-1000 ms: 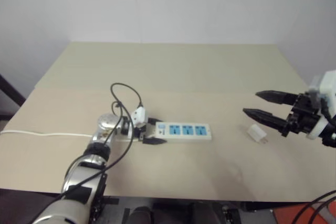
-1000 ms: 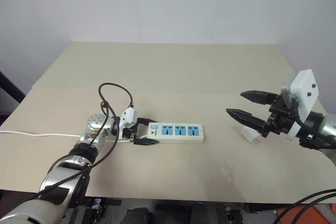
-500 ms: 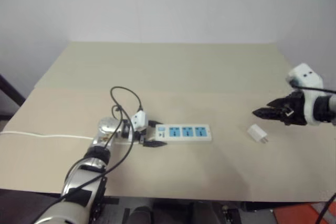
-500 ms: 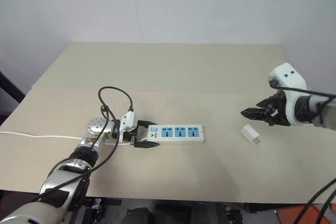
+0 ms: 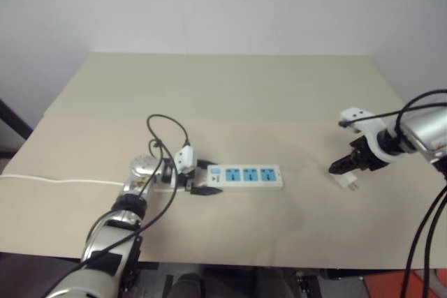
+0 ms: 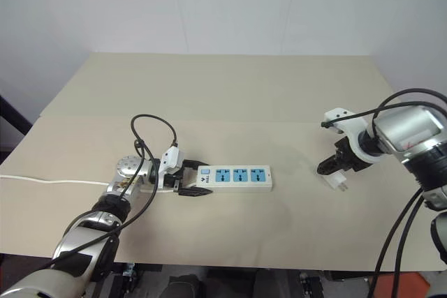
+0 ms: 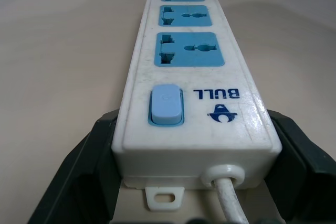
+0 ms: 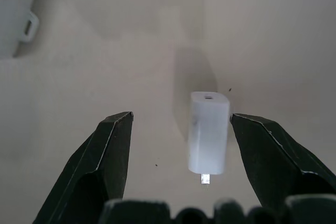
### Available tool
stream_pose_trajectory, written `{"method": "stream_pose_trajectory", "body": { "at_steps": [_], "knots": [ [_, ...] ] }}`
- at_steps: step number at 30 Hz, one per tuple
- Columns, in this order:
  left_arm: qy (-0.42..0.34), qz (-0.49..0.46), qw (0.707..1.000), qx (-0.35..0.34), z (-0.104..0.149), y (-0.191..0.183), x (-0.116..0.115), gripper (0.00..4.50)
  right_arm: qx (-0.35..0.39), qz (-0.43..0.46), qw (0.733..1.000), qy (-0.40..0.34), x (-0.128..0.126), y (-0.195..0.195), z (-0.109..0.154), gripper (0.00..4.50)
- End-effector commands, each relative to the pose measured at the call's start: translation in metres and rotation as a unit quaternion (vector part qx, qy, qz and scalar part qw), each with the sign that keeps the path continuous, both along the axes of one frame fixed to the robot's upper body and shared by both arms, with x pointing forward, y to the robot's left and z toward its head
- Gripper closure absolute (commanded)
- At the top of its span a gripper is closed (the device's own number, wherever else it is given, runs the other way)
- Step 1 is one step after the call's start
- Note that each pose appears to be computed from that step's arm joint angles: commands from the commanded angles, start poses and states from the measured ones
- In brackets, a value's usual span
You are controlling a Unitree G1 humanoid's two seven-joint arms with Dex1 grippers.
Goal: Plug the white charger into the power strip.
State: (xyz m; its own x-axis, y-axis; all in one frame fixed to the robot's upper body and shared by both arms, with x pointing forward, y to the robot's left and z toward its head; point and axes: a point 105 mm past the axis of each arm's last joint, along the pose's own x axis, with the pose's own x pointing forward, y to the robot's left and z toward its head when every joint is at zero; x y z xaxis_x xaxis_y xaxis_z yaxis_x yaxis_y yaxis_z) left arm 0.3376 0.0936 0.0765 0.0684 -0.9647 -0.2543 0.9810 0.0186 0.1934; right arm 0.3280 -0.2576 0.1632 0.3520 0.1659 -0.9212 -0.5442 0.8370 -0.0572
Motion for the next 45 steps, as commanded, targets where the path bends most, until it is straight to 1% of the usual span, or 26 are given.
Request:
{"method": "stream_pose_trajectory", "body": {
  "at_steps": [1,13,23,26,29,31,32,38,41,42,43,45],
  "knots": [
    [0.005,-0.019,1.0,0.01,-0.006,-0.006,-0.006,1.21,-0.012,0.004,1.0,-0.016,0.009,-0.005,0.01,0.93],
    [0.006,-0.017,1.0,0.011,-0.009,-0.004,-0.012,1.21,-0.027,0.003,1.0,0.006,0.02,-0.012,-0.014,0.93],
    [0.006,-0.011,1.0,0.014,-0.009,-0.001,-0.013,1.21,-0.036,0.011,0.999,0.031,0.018,-0.012,-0.032,0.93],
    [0.007,-0.01,1.0,0.015,-0.009,0.001,-0.013,1.21,-0.035,0.012,0.999,0.03,0.02,-0.011,-0.033,1.52],
    [0.008,-0.008,1.0,0.017,-0.01,0.002,-0.013,1.21,-0.035,0.016,0.999,0.028,0.021,-0.01,-0.034,2.54],
    [0.008,-0.008,1.0,0.017,-0.009,0.002,-0.012,1.21,-0.036,0.018,0.999,0.027,0.022,-0.01,-0.035,3.31],
    [0.008,-0.007,1.0,0.017,-0.009,0.002,-0.012,1.21,-0.036,0.019,0.999,0.026,0.022,-0.01,-0.035,3.41],
    [0.008,-0.005,1.0,0.019,-0.008,0.003,-0.011,1.21,-0.033,0.03,0.999,0.017,0.024,-0.006,-0.034,3.41],
    [0.008,-0.008,1.0,0.025,-0.008,0.005,-0.01,1.21,0.0,0.05,0.998,-0.037,0.033,0.008,-0.008,3.41],
    [0.009,-0.008,1.0,0.027,-0.008,0.005,-0.01,1.21,0.029,0.065,0.995,-0.067,0.037,0.021,0.007,3.41],
    [0.009,-0.009,1.0,0.029,-0.008,0.006,-0.01,1.21,0.053,0.078,0.991,-0.091,0.04,0.031,0.018,3.41],
    [0.009,-0.009,1.0,0.028,-0.007,0.005,-0.009,1.21,0.107,0.128,0.974,-0.151,0.041,0.057,0.042,3.41]
  ]
}}
